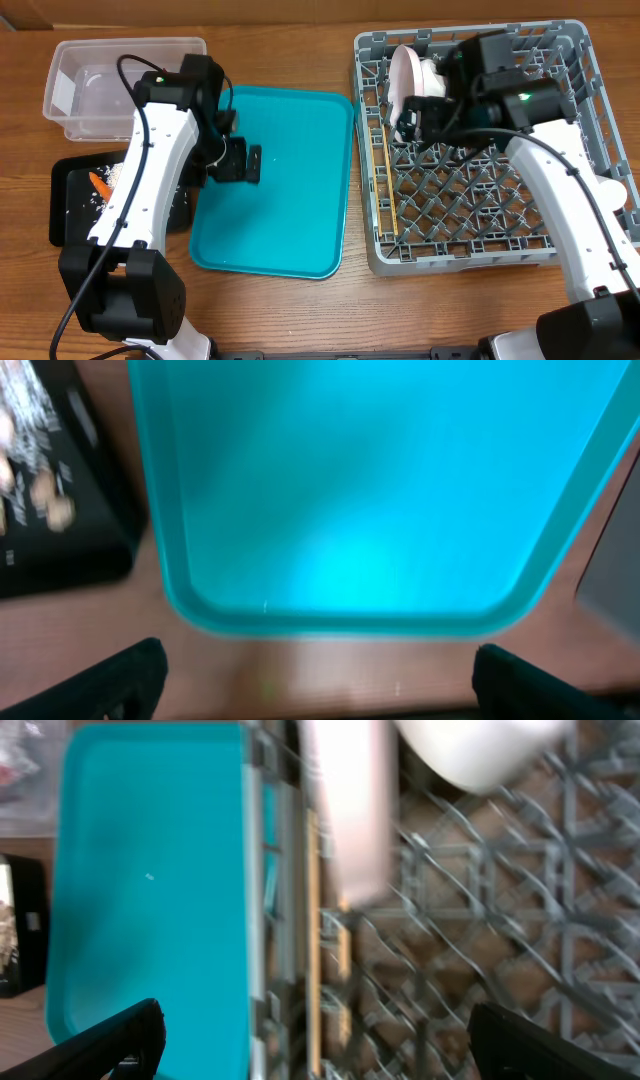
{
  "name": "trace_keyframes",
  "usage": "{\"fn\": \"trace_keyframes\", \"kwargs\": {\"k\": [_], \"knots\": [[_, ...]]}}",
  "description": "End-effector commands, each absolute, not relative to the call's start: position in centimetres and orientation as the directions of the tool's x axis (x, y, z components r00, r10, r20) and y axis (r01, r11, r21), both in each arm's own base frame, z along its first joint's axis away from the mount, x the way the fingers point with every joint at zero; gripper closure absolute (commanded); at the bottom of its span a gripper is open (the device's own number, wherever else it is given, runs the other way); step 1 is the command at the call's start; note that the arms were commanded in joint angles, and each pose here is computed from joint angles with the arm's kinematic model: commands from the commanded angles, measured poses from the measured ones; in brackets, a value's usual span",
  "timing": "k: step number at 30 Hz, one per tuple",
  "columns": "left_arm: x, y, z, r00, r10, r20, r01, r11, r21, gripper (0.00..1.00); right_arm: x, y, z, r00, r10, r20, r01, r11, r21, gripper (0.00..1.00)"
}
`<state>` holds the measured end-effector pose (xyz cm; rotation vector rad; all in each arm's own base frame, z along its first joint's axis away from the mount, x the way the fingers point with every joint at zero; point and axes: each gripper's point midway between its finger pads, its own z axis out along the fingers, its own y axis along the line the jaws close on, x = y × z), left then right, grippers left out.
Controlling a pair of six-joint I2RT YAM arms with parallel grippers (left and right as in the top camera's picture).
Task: Sort waste into correct bins and load items into the dishwasher
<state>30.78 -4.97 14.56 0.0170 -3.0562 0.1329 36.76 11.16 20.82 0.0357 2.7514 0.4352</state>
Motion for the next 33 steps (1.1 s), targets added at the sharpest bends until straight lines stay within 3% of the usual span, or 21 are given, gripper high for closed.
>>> {"fn": "trace_keyframes", "kwargs": {"k": [1,4,6,11,13,14,19,22,33], "knots": [[29.5,-4.6,15.9,-0.994,0.022,0.108,0.012,0.996,-0.092,0.03,36.3,8.7,20.5,-0.943,0.139,-0.302,0.052,0.959,0.280,0.00],[28.7,-4.5,18.0,-0.999,0.003,0.043,-0.001,0.995,-0.097,0.06,35.0,6.5,20.0,-0.947,0.183,-0.264,0.132,0.971,0.200,0.00],[28.6,-4.5,19.9,-0.997,-0.003,-0.074,0.005,0.994,-0.106,0.05,34.4,6.2,20.5,-0.938,0.186,-0.293,0.133,0.972,0.193,0.00],[27.0,-3.4,23.8,-0.909,-0.047,-0.414,-0.008,0.995,-0.095,0.06,33.3,6.0,23.0,-0.843,0.203,-0.498,0.085,0.965,0.249,0.00],[25.6,-3.0,25.0,-0.828,-0.060,-0.557,-0.002,0.995,-0.104,0.06,31.8,5.6,24.0,-0.773,0.205,-0.600,0.056,0.965,0.258,0.00],[24.1,-2.6,25.5,-0.763,-0.103,-0.638,-0.029,0.992,-0.126,0.00,30.3,4.9,24.3,-0.721,0.213,-0.659,0.056,0.966,0.251,0.00],[20.9,-2.3,25.7,-0.659,-0.118,-0.742,-0.013,0.989,-0.146,0.00,24.8,2.8,23.8,-0.660,0.221,-0.718,0.094,0.973,0.213,0.00],[19.4,-2.1,25.0,-0.687,-0.116,-0.717,-0.019,0.990,-0.141,0.00,22.7,2.5,23.1,-0.695,0.217,-0.686,0.105,0.974,0.201,0.00],[18.5,-2.0,24.0,-0.726,-0.112,-0.678,-0.027,0.991,-0.135,0.00,22.1,2.4,22.0,-0.733,0.212,-0.647,0.116,0.975,0.188,0.00]]}}
